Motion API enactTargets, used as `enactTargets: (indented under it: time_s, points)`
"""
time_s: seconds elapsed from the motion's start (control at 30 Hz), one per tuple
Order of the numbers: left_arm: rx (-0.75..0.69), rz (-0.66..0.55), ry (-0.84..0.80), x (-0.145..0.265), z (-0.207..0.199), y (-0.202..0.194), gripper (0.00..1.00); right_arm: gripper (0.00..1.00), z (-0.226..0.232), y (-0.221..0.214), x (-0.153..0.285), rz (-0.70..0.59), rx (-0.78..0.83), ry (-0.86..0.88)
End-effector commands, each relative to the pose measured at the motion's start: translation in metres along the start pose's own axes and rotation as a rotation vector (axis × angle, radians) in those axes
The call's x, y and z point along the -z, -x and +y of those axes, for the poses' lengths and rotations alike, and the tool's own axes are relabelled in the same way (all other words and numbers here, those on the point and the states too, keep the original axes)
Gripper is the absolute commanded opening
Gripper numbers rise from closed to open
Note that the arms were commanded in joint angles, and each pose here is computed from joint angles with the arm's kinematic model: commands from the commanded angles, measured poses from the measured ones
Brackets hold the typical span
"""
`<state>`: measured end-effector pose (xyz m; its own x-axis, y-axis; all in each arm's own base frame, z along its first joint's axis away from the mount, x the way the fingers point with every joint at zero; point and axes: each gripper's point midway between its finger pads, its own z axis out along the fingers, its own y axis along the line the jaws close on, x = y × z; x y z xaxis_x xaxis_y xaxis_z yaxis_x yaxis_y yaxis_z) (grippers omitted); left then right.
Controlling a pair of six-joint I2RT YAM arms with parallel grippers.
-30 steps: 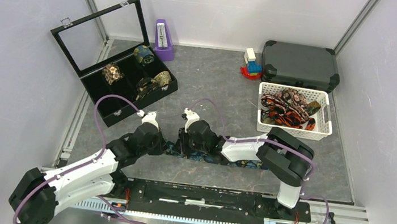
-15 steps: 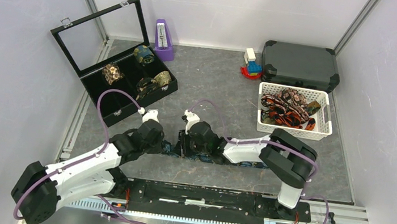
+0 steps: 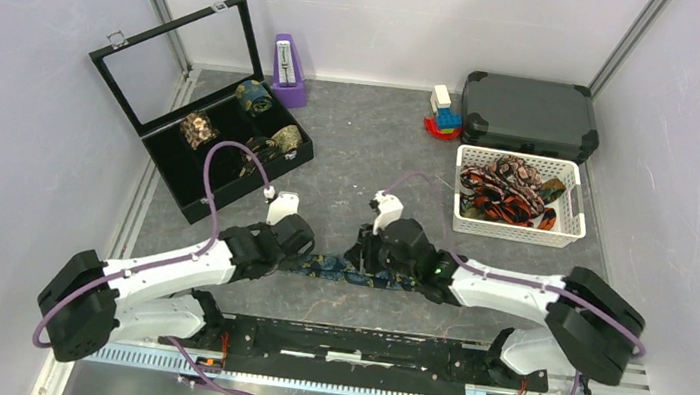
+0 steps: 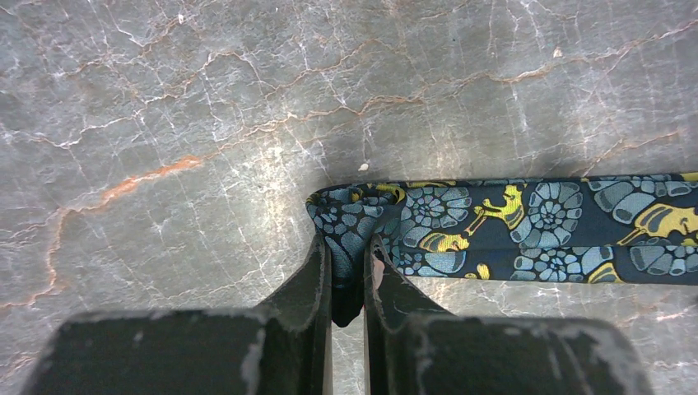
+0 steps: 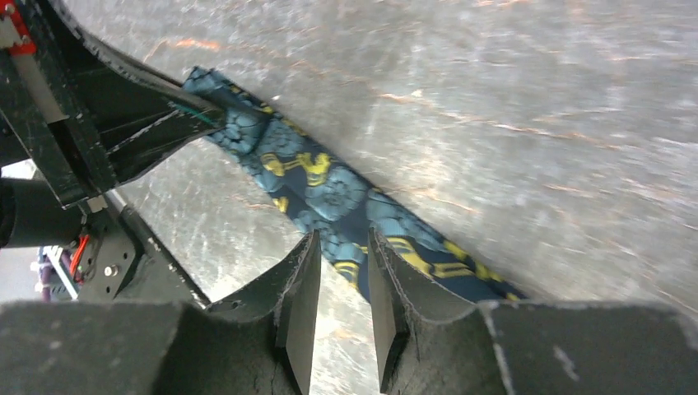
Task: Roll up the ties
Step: Roll the tie at the center of the board.
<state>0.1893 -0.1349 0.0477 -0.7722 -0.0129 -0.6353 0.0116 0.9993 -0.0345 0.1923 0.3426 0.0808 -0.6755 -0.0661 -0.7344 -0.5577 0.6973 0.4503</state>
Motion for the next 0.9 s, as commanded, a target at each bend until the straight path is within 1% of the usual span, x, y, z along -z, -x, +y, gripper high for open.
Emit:
enactTargets:
  time_s: [0.0,0.2,0.37,0.6,0.87]
  points:
    - [-0.011,-0.057,0.100,0.004,0.006,0.016,0.02,0.34,-0.037,0.013,0.023,-0.072,0.011,-0.110]
    - [-0.071,-0.058,0.172,0.006,0.004,0.015,0.02,0.35,-0.061,0.014,0.042,-0.101,-0.014,-0.149]
    - [-0.132,-0.065,0.283,0.011,0.006,0.018,0.02,0.35,-0.073,0.013,0.052,-0.114,-0.028,-0.177]
    - [-0.234,-0.050,0.423,0.009,0.004,0.014,0.02,0.35,-0.097,0.014,0.070,-0.154,-0.048,-0.286]
    - [-0.300,-0.025,0.457,-0.001,-0.010,0.004,0.02,0.37,-0.117,0.018,0.098,-0.224,-0.073,-0.378]
